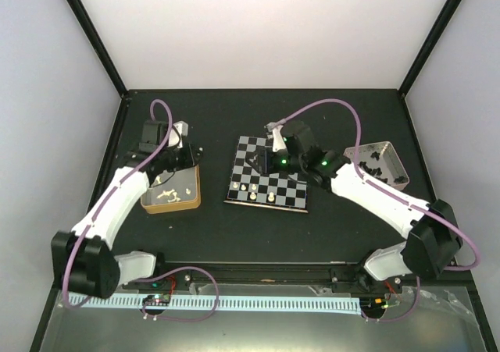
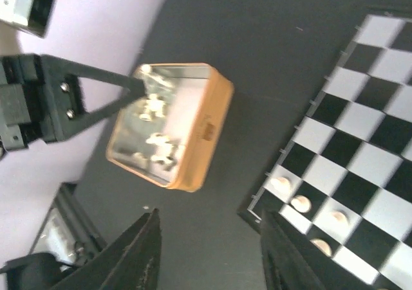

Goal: Set up the chess pieces on the board
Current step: Pick up the chess piece from the storage box, then place the chess piece on the chessboard.

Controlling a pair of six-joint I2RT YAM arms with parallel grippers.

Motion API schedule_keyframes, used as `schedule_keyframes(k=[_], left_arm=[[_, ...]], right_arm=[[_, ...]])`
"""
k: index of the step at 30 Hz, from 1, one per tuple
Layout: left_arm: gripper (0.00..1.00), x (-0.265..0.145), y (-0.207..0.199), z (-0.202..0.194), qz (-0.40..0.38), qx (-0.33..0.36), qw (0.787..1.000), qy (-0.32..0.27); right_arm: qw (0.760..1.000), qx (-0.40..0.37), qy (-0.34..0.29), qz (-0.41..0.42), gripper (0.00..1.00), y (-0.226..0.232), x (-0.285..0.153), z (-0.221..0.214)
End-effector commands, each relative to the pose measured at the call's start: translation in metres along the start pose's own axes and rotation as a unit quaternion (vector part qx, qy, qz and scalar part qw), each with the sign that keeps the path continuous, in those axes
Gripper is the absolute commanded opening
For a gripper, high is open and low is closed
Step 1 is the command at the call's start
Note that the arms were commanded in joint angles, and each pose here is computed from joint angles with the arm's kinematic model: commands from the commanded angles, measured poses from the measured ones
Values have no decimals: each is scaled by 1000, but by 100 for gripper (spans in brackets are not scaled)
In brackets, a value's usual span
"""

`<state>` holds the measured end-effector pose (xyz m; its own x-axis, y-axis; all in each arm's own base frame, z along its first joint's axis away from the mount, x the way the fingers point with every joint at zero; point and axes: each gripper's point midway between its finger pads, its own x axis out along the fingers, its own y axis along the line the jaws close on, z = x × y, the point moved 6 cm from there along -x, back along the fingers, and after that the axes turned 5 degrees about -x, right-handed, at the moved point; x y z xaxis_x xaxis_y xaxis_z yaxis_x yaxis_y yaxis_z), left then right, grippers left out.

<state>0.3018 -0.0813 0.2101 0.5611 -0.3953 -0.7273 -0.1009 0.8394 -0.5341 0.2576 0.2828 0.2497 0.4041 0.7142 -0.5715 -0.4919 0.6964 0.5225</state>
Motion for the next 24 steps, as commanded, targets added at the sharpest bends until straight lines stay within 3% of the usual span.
schedule_keyframes(k=[1,6,11,16,24], left_arm=[[11,-23,-48,-28,-182,73,980,39],[11,-49,-89,-47,-314,155,936,43],[11,-66,-110,-60,-397,193,896,48],[11,-74,-121,-68,-430,216,875,52],[11,-78,-128,-73,-446,228,864,57]], right_arm=[[991,13,-15,134,48,26,-20,16],[975,32,-23,218,59,37,-37,28],[965,36,1,260,60,47,-41,27],[960,42,13,277,55,50,-41,24],[955,54,33,290,37,49,-34,20]])
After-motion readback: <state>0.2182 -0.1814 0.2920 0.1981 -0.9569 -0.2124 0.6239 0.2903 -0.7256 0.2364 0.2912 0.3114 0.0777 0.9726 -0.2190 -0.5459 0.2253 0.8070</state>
